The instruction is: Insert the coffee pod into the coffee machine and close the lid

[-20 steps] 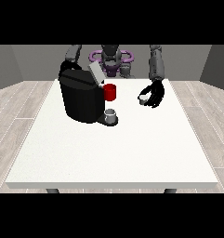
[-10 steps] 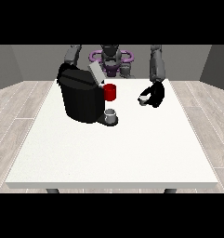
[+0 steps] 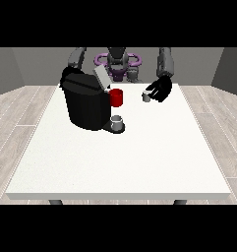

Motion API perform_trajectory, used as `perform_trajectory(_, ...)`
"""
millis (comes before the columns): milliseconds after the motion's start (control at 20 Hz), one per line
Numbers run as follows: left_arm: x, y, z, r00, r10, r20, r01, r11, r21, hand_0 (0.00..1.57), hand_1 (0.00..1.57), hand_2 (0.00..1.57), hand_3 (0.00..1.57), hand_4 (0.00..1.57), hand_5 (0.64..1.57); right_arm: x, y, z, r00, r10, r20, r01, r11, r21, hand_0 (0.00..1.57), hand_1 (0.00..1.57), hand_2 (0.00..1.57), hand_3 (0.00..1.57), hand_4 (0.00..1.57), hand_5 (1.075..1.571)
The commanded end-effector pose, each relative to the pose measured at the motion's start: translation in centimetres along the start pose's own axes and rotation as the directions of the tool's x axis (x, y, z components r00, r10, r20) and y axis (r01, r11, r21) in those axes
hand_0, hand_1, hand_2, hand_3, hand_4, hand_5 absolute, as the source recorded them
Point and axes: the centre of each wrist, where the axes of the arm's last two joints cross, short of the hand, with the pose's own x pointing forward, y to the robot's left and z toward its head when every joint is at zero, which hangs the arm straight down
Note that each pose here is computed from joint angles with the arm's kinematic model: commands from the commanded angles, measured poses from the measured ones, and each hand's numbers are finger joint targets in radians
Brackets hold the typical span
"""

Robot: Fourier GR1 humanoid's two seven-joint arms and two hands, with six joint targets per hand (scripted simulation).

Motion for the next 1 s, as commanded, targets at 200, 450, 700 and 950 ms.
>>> perform_trajectory(200, 6.8, 4.4, -3.4, 0.991, -0.015, 0.133, 0.020, 0.999, -0.038, 1.25, 1.25, 1.33, 1.29, 0.57, 1.571, -1.2, 0.0, -0.9, 1.000, -0.009, -0.012, 0.009, 1.000, -0.003, 0.00, 0.00, 0.00, 0.00, 0.51, 1.571)
perform_trajectory(450, 6.1, 8.1, -3.5, 0.993, -0.023, 0.117, 0.018, 0.999, 0.050, 1.25, 1.25, 1.33, 1.29, 0.56, 1.571, 2.1, 0.8, -2.3, 0.999, -0.007, 0.045, 0.005, 0.998, 0.058, 0.00, 0.00, 0.00, 0.00, 0.49, 1.571)
perform_trajectory(700, 7.3, 12.6, -3.7, 0.988, -0.057, 0.146, 0.039, 0.992, 0.120, 1.26, 1.26, 1.33, 1.28, 0.54, 1.571, 1.9, 2.7, -1.7, 0.996, -0.021, 0.090, 0.017, 0.999, 0.043, 0.00, 0.00, 0.00, 0.00, 0.50, 1.571)
perform_trajectory(950, 8.2, 14.6, -4.2, 0.996, 0.008, 0.088, -0.021, 0.988, 0.155, 1.27, 1.27, 1.31, 1.24, 0.51, 1.571, 2.3, 4.2, -0.1, 0.996, -0.018, 0.084, 0.006, 0.989, 0.146, 0.00, 0.00, 0.00, 0.00, 0.52, 1.571)
